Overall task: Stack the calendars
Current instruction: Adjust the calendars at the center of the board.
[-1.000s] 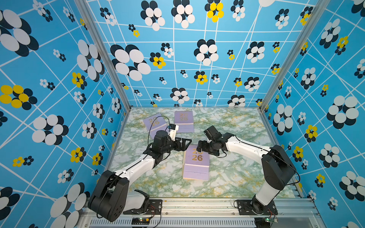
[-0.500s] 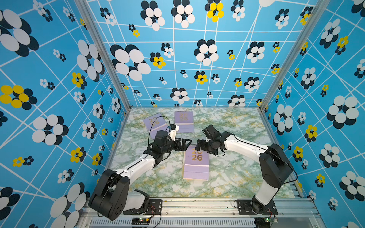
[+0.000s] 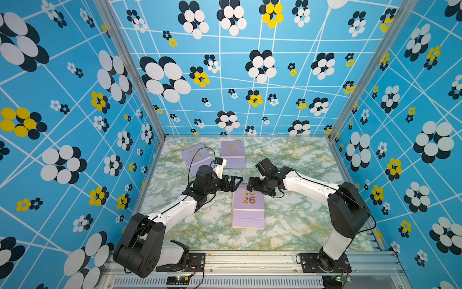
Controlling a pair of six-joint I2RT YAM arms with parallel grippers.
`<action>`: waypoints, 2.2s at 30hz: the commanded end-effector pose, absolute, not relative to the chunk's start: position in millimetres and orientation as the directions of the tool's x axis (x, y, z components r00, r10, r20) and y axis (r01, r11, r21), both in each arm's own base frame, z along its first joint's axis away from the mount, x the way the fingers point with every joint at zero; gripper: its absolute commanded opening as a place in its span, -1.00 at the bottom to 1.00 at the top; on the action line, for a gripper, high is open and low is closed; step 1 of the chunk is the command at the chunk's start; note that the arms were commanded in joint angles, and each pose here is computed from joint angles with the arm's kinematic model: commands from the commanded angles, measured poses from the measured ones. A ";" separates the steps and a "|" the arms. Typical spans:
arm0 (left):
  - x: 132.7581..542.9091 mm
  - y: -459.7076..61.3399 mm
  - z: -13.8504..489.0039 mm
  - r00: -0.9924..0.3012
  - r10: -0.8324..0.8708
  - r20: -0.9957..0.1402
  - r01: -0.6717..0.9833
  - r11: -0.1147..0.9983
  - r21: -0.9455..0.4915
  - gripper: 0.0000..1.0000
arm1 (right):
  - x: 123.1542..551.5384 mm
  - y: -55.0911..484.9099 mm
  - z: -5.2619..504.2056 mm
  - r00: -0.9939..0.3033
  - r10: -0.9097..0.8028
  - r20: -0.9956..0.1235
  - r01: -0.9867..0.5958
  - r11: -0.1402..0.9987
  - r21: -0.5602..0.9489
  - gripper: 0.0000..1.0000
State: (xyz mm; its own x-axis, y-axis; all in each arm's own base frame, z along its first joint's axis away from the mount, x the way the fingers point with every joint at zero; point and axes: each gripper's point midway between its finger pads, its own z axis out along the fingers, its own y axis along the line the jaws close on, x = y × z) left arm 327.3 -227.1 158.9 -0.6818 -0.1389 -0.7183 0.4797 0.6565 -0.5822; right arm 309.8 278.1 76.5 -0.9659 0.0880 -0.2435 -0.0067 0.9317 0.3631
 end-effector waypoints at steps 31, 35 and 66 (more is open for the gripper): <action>317.3 -243.8 77.6 -0.804 -0.099 -0.586 0.363 0.699 -0.616 0.99 | 219.4 276.2 62.0 -0.987 -0.005 -0.161 -0.061 0.939 0.340 0.95; 318.5 -244.7 75.4 -0.807 -0.098 -0.582 0.360 0.701 -0.616 0.99 | 215.6 281.3 60.2 -0.988 -0.014 -0.154 -0.066 0.937 0.343 0.96; 322.1 -257.6 82.4 -0.806 -0.105 -0.582 0.370 0.678 -0.635 0.99 | 219.1 291.2 65.5 -0.985 -0.031 -0.168 -0.087 0.937 0.339 0.95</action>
State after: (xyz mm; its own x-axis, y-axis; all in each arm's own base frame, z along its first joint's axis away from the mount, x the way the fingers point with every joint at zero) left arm 316.9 -248.8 72.8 -0.8146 -0.1013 -0.5711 0.3543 0.6926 -0.6283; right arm 217.8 285.3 62.7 -0.9855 -0.0277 -0.1676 -0.0845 0.9359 0.3420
